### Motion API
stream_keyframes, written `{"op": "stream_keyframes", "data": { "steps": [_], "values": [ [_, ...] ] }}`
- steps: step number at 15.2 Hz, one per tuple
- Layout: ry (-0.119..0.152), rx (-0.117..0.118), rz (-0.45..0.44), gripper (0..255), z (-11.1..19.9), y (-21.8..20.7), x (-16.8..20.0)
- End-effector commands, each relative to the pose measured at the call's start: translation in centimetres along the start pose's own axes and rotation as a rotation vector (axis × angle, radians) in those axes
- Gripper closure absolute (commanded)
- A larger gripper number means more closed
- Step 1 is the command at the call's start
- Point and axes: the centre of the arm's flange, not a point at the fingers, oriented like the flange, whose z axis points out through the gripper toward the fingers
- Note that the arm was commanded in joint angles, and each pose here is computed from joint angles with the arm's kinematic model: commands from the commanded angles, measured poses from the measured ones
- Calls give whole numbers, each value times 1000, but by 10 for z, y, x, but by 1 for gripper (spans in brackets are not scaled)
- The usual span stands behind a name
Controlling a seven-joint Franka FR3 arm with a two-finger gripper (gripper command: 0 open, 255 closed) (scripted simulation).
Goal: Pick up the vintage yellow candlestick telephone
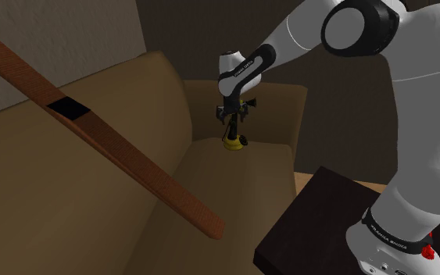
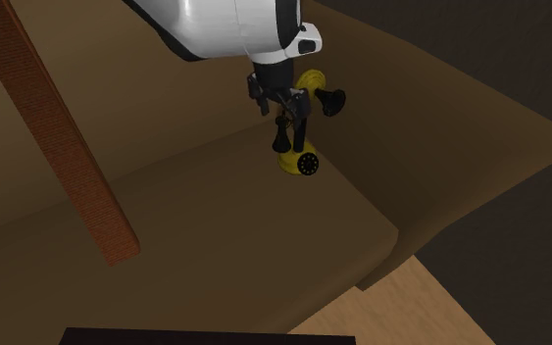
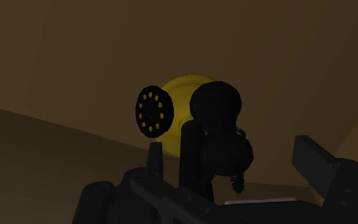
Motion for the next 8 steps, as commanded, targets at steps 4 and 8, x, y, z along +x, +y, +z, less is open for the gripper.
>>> {"op": "stream_keyframes", "data": {
  "steps": [4,8],
  "values": [
    [0,0,0,0,20,-1,-2],
    [0,0,0,255,20,-2,-2]
  ]
}}
